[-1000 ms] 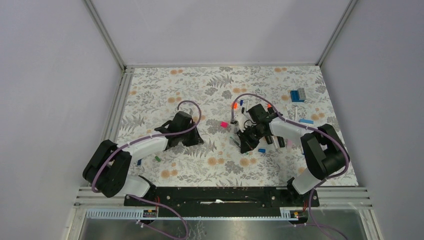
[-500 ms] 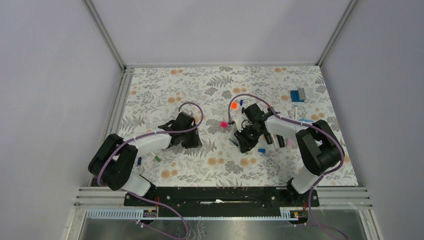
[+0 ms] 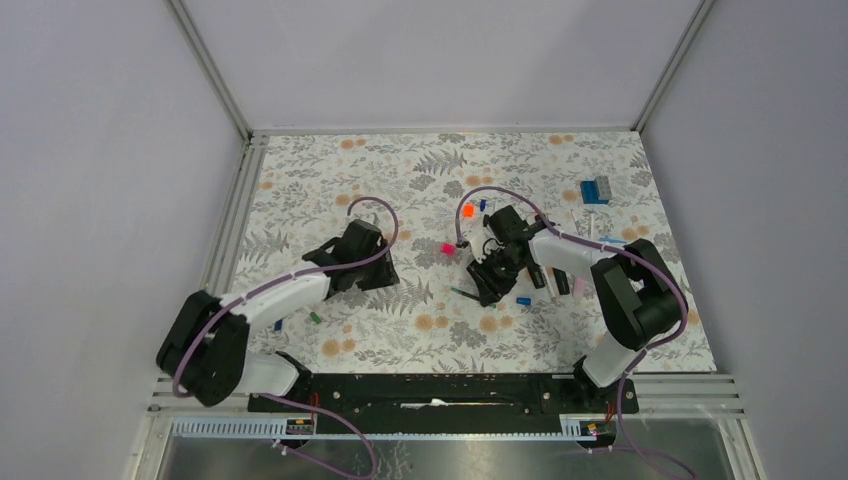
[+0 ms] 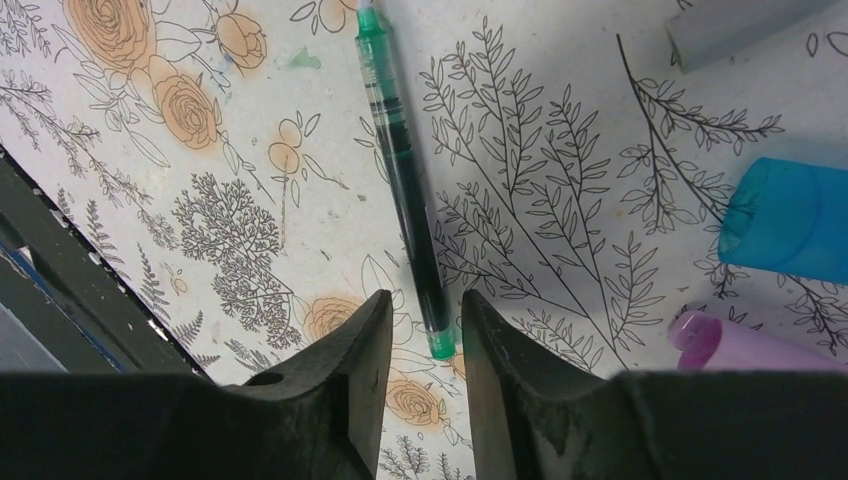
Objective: Open the pen caps
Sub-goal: Place the pen cap at the center of the board, then pick up the pen from the center of the board.
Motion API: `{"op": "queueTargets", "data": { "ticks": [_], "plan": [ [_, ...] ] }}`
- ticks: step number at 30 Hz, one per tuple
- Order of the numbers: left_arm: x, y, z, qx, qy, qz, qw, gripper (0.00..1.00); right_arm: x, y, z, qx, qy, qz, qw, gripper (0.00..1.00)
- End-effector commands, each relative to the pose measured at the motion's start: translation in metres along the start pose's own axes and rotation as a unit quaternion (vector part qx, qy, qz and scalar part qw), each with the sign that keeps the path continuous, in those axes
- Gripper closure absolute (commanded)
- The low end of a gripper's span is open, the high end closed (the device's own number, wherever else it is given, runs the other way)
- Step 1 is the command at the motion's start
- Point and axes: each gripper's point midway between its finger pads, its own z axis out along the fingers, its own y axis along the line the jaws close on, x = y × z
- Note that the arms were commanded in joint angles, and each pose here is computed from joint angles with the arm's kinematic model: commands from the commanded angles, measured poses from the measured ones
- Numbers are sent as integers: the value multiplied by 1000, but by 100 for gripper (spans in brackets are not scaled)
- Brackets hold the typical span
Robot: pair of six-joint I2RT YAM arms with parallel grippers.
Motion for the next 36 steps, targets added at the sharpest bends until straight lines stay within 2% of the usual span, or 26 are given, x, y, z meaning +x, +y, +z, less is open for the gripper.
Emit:
{"op": "queueTargets", "data": {
  "ticks": [1, 5, 8, 11, 14, 15, 23, 36],
  "plan": [
    [-53, -19, -47, 25, -119, 6, 993, 60, -12, 4, -12, 3, -9, -14, 1000, 59],
    [-67, -8, -78, 6, -173, 2, 985, 57, -20, 11, -23, -3, -31, -28, 999, 48],
    [-69, 8, -94, -9, -215, -24, 976, 49, -26, 17, -31, -15, -43, -35, 998, 44],
    [-66, 27, -104, -27, -247, -56, 967, 27, -30, 21, -38, -22, -58, -41, 997, 40],
    [-56, 48, -105, -59, -251, -84, 963, 3, -32, 26, -44, -29, -70, -46, 996, 37],
    [-52, 54, -105, -72, -247, -95, 962, 1, -33, 27, -45, -31, -74, -48, 996, 36],
    [-29, 96, -94, -161, -199, -139, 957, 1, -38, 34, -55, -46, -95, -62, 993, 35],
    [-15, 170, -75, -276, -147, -241, 919, 2, -37, 23, -64, -40, -112, -49, 992, 33]
  ]
}}
